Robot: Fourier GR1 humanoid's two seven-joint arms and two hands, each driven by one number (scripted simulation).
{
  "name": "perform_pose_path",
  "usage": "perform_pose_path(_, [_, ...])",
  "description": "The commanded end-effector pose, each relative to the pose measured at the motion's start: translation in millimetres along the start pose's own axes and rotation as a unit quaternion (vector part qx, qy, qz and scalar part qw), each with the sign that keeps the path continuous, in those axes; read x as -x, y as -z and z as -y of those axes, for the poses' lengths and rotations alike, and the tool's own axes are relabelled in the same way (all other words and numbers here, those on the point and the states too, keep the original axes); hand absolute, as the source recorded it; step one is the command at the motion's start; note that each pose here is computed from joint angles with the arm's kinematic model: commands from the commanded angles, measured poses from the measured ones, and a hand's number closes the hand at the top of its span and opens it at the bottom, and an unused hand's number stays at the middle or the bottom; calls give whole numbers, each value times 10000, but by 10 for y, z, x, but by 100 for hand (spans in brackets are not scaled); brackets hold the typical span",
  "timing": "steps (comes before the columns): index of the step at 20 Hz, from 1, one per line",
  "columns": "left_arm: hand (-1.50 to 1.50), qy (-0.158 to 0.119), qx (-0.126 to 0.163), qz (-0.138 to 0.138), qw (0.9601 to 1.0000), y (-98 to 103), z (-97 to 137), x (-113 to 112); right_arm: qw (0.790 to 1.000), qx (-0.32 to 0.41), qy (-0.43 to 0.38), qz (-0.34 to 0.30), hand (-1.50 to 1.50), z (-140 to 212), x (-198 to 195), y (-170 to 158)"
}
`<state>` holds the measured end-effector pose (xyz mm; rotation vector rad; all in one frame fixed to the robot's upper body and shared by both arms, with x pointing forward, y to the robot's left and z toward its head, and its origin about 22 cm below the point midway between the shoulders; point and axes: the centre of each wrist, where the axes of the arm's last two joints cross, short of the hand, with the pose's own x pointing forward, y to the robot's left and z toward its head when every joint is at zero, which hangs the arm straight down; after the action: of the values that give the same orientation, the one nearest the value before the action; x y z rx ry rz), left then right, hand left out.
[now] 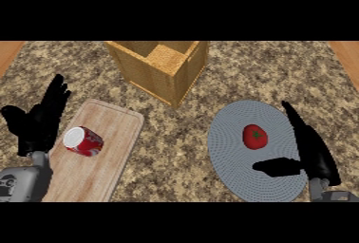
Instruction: Pick the tomato from the placemat and place it in the basket
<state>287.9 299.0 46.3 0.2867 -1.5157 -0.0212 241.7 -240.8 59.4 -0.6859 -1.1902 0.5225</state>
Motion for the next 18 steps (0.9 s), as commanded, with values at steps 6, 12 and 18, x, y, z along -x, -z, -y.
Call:
perform_pose_path(6, [0,7,-53,-12,10000,4,35,-138,10000,-12,68,-58,-150,-269,-76,-40])
perform_pose_path(12, [0,-6,31,-32,10000,-48,-18,-138,9987,8,-362,-361,-150,-247,111,145])
perform_pose_path(18, [0,87,-86,68,9999,80,-104,26,9990,-138,-281,-324,-150,-429,184,254])
